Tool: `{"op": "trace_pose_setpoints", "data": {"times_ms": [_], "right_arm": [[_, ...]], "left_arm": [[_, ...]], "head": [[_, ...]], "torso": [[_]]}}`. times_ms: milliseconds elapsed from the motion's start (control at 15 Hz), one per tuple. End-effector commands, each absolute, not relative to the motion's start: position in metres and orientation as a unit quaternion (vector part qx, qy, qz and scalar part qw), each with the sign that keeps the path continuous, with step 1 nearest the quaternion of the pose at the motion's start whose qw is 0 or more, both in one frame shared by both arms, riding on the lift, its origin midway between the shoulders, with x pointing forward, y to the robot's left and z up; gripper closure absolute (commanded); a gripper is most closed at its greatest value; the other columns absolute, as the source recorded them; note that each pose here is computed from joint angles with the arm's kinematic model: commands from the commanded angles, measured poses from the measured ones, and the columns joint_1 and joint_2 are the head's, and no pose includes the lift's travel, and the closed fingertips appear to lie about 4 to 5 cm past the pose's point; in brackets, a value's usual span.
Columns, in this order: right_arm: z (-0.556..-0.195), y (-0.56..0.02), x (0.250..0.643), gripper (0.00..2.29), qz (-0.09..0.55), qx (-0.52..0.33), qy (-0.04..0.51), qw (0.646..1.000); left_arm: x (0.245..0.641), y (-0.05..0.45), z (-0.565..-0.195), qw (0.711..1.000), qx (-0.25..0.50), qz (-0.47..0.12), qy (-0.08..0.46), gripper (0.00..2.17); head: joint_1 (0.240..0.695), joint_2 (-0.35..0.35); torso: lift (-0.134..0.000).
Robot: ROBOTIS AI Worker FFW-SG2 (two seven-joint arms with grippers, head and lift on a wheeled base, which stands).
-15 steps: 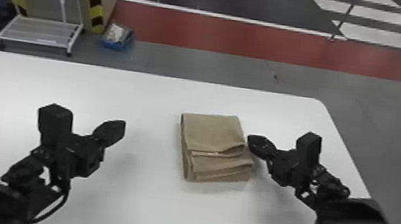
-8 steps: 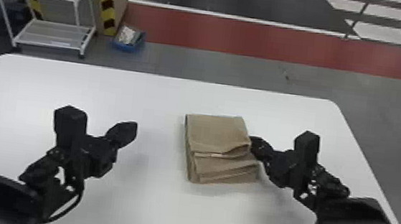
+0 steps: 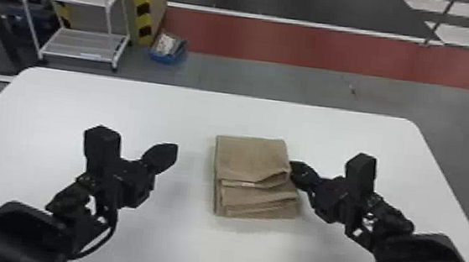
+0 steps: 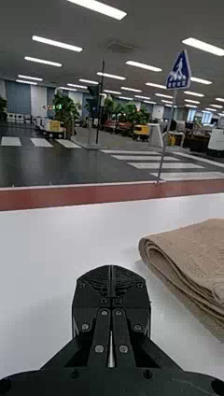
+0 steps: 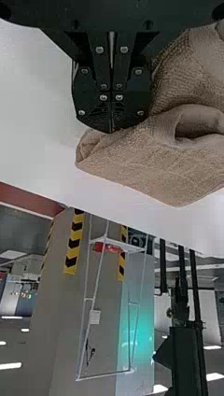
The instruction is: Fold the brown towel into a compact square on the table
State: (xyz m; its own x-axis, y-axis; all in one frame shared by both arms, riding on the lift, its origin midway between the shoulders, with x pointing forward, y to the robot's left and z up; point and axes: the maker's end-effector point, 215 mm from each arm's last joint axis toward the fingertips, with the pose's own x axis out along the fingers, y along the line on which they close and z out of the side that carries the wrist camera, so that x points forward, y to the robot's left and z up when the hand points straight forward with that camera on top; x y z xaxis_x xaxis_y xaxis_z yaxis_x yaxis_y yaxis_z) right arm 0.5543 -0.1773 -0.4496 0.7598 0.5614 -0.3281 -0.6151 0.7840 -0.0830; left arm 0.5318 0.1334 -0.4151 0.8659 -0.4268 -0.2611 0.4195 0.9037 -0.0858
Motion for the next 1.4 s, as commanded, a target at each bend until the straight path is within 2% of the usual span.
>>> {"op": "trace_pose_setpoints", "data": {"times_ms": [0,400,467,533,600,667,733,800,867,1133,1333], "right_arm": [[-0.448,-0.171,0.548,2.01,0.319,-0.091,0.144,0.932],[-0.441,-0.181,0.541,1.98,0.310,-0.088,0.142,0.936],[-0.430,-0.190,0.543,1.75,0.303,-0.078,0.134,0.940],[-0.416,-0.196,0.543,1.41,0.308,-0.065,0.122,0.941],[-0.398,-0.205,0.545,0.85,0.307,-0.059,0.107,0.944],[-0.383,-0.217,0.546,0.34,0.302,-0.063,0.097,0.946],[-0.372,-0.219,0.546,0.17,0.305,-0.067,0.095,0.945],[-0.369,-0.223,0.546,0.08,0.302,-0.062,0.115,0.944],[-0.361,-0.232,0.548,0.05,0.297,-0.056,0.127,0.945],[-0.327,-0.219,0.547,0.03,0.309,-0.044,0.106,0.944],[-0.289,-0.204,0.541,0.04,0.291,-0.039,0.028,0.956]], "left_arm": [[0.532,0.134,-0.415,0.966,-0.013,-0.219,0.137,1.55],[0.533,0.134,-0.413,0.967,-0.014,-0.216,0.135,1.55],[0.534,0.135,-0.409,0.968,-0.013,-0.213,0.130,1.54],[0.536,0.137,-0.403,0.971,-0.012,-0.205,0.121,1.54],[0.539,0.140,-0.395,0.974,-0.011,-0.199,0.107,1.45],[0.540,0.141,-0.388,0.975,-0.001,-0.199,0.094,1.13],[0.543,0.144,-0.382,0.978,0.001,-0.190,0.083,0.69],[0.547,0.149,-0.373,0.982,0.003,-0.173,0.069,0.19],[0.548,0.151,-0.371,0.984,0.011,-0.164,0.065,0.05],[0.549,0.159,-0.334,0.992,0.017,-0.122,0.015,0.05],[0.555,0.194,-0.309,0.997,0.012,-0.073,-0.012,0.06]], "head": [[0.695,-0.046],[0.695,-0.037],[0.695,-0.038],[0.695,-0.041],[0.695,-0.049],[0.695,-0.052],[0.695,-0.057],[0.695,-0.063],[0.695,-0.068],[0.695,-0.074],[0.695,-0.056]], "torso": [[-0.124],[-0.124],[-0.124],[-0.124],[-0.124],[-0.124],[-0.124],[-0.124],[-0.124],[-0.124],[-0.124]]}}
